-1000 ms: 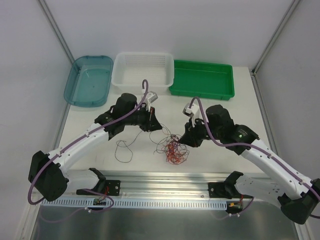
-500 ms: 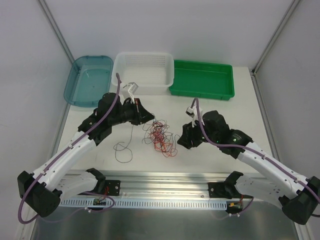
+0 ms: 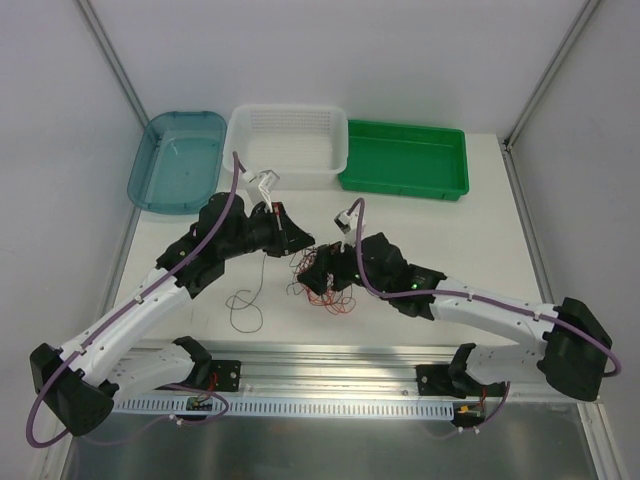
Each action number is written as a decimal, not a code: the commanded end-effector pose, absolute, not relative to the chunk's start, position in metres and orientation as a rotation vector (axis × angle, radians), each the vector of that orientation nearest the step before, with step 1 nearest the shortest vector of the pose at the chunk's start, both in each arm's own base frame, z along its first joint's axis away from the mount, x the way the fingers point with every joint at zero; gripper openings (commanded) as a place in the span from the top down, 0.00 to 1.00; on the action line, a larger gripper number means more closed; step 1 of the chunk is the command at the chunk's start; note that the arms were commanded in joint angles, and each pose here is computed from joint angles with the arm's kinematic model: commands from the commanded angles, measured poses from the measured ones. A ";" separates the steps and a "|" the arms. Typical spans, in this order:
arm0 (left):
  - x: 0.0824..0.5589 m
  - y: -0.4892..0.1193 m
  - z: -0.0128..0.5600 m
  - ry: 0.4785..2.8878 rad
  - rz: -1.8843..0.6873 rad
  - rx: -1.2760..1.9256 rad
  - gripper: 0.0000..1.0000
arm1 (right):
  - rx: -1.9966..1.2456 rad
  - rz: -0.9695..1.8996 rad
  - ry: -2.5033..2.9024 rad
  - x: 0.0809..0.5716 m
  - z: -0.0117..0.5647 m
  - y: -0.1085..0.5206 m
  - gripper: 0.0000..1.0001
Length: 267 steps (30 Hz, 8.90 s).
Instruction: Untangle the cables
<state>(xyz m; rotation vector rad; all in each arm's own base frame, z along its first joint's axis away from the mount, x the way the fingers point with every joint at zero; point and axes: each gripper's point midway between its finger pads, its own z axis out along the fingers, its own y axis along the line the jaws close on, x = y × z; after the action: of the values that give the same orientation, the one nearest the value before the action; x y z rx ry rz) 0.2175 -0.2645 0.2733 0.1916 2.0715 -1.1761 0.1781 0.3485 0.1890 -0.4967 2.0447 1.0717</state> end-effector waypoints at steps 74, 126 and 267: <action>0.262 -0.112 0.080 2.375 -0.492 -0.562 0.72 | -0.554 0.635 2.567 0.189 0.106 0.230 0.34; 0.333 -0.137 0.225 2.021 -0.487 -0.608 1.00 | -0.671 0.622 2.399 0.164 0.147 0.201 0.08; 0.287 -0.373 0.053 2.381 -0.803 0.833 0.80 | -0.427 0.587 2.479 0.188 0.137 0.221 0.96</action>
<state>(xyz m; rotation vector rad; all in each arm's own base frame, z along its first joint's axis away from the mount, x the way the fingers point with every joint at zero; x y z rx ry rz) 0.2763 -0.3641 0.0434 0.8142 2.4435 -0.8108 0.1829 0.2144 0.1248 -0.4511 2.5069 0.5508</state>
